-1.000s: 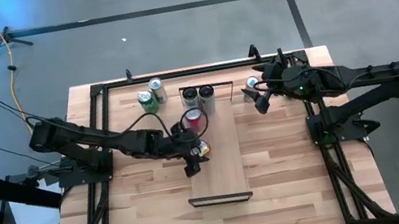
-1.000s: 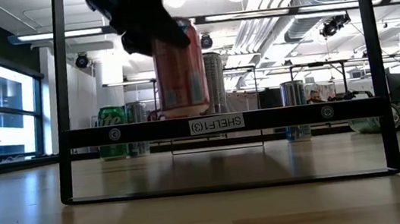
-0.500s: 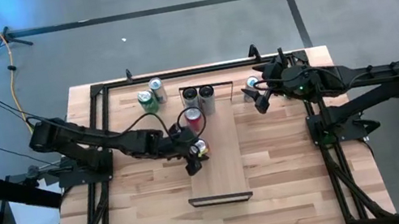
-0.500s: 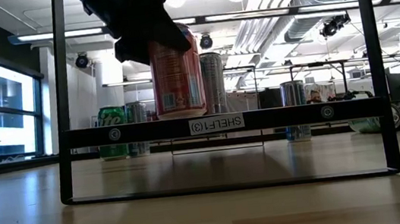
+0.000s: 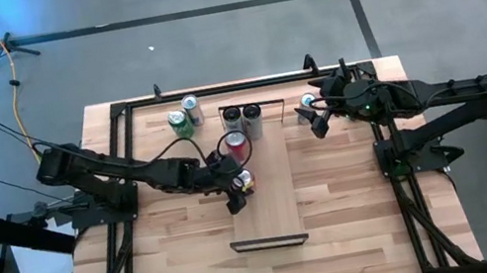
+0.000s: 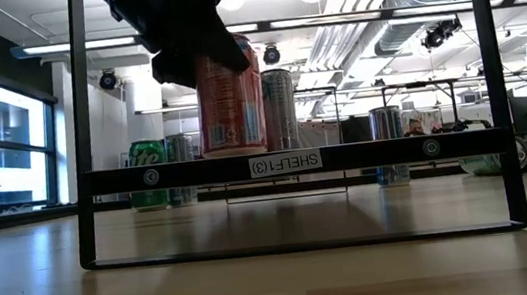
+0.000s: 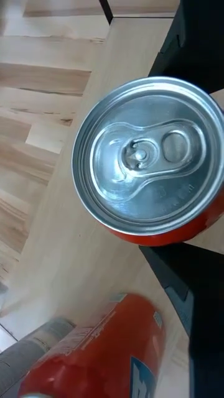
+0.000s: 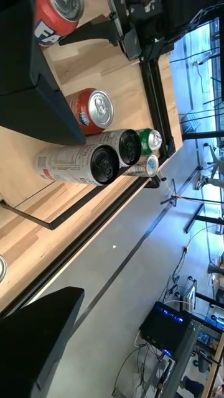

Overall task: Place canned beverage on shelf
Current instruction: Put the left red soda can, aligned with the other red soda can on the shelf

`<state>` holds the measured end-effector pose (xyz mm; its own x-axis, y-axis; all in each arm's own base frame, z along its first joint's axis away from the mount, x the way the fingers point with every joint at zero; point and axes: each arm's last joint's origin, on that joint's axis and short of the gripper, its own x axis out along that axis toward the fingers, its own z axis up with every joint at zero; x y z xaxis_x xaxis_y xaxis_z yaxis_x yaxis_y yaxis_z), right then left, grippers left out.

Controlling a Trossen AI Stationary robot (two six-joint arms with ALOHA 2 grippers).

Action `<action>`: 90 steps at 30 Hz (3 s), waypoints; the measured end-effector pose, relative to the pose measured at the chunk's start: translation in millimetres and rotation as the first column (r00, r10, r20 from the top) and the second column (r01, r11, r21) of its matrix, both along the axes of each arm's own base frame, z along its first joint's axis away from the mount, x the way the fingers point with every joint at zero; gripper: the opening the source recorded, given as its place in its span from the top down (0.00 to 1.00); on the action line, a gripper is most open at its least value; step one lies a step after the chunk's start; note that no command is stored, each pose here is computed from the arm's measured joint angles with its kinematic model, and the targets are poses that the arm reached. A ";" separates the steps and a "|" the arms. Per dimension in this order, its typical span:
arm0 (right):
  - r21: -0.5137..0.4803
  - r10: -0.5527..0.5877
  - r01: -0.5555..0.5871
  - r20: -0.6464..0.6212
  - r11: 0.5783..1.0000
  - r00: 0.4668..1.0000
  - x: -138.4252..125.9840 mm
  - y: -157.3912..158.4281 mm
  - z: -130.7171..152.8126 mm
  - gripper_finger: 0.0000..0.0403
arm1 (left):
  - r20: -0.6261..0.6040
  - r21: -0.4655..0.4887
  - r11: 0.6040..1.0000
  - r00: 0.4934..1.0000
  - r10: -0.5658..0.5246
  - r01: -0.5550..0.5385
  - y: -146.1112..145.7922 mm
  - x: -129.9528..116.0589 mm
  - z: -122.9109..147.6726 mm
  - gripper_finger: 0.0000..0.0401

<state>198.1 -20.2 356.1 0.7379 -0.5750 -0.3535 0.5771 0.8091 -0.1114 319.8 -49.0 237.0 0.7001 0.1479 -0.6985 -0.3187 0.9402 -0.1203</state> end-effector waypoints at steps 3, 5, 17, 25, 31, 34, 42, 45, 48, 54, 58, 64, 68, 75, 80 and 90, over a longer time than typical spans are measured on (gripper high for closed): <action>0.000 0.000 0.000 -0.001 1.000 1.000 0.0 0.0 -0.1 0.07 | -0.007 0.002 1.000 1.000 0.005 -0.005 1.7 1.3 -2.1 0.26; 0.000 0.000 0.000 -0.003 1.000 1.000 -0.1 0.0 -0.2 0.07 | -0.006 0.002 1.000 1.000 0.006 -0.006 1.9 1.4 -2.0 0.26; 0.000 0.000 0.000 -0.008 1.000 1.000 -0.3 0.0 -0.7 0.07 | -0.003 0.002 1.000 1.000 0.008 -0.008 2.8 1.8 -1.8 0.26; 0.000 0.000 0.000 -0.008 1.000 1.000 -0.3 0.0 -0.7 0.07 | 0.008 0.008 1.000 1.000 0.008 -0.008 3.9 2.7 -0.9 0.26; 0.000 0.000 0.000 -0.008 1.000 1.000 -0.3 0.0 -0.7 0.07 | 0.007 0.009 1.000 1.000 0.007 -0.008 3.9 2.6 -0.9 0.26; 0.000 0.000 0.000 -0.008 1.000 1.000 -0.3 0.0 -0.7 0.07 | 0.007 0.009 1.000 1.000 0.008 -0.008 4.0 2.7 -0.9 0.26; 0.000 0.000 0.000 -0.008 1.000 1.000 -0.3 0.0 -0.7 0.07 | -0.007 0.003 1.000 1.000 0.000 0.000 3.5 3.3 -3.8 0.26; -0.001 0.000 0.000 -0.008 1.000 1.000 -0.3 0.0 -0.7 0.07 | -0.009 -0.005 1.000 1.000 -0.007 0.007 2.9 4.8 -5.5 0.26; 0.000 0.000 0.000 -0.008 1.000 1.000 -0.3 0.0 -0.7 0.07 | -0.012 -0.005 1.000 1.000 -0.007 0.007 2.9 4.7 -6.0 0.26; -0.001 0.000 0.000 -0.008 1.000 1.000 -0.4 0.0 -0.6 0.07 | -0.019 0.007 1.000 0.999 -0.027 0.027 2.8 4.5 -6.2 0.26; -0.001 0.000 0.000 -0.008 1.000 1.000 -0.4 0.0 -0.6 0.07 | -0.019 0.007 1.000 0.999 -0.030 0.030 2.8 4.5 -6.2 0.24; -0.001 0.000 0.000 -0.008 1.000 1.000 -0.4 0.0 -0.6 0.07 | -0.013 0.007 1.000 0.999 -0.029 0.029 2.7 4.7 -5.4 0.14; -0.001 0.000 0.000 -0.008 1.000 1.000 -0.4 0.0 -0.6 0.07 | -0.016 0.007 1.000 0.999 -0.029 0.030 2.8 4.5 -5.5 0.07; -0.001 0.000 0.000 -0.008 1.000 1.000 -0.4 0.0 -0.6 0.07 | -0.014 -0.106 0.993 0.999 -0.051 0.049 13.6 4.5 -1.9 0.01; -0.002 -0.001 0.001 -0.010 1.000 1.000 -0.6 0.0 -0.6 0.07 | 0.031 -0.200 0.965 0.985 -0.167 0.170 27.0 6.2 18.8 0.00; -0.006 -0.004 0.004 -0.018 1.000 1.000 -0.9 -0.1 -1.1 0.07 | 0.145 -0.240 0.945 0.970 -0.194 0.225 52.2 -1.4 59.8 0.01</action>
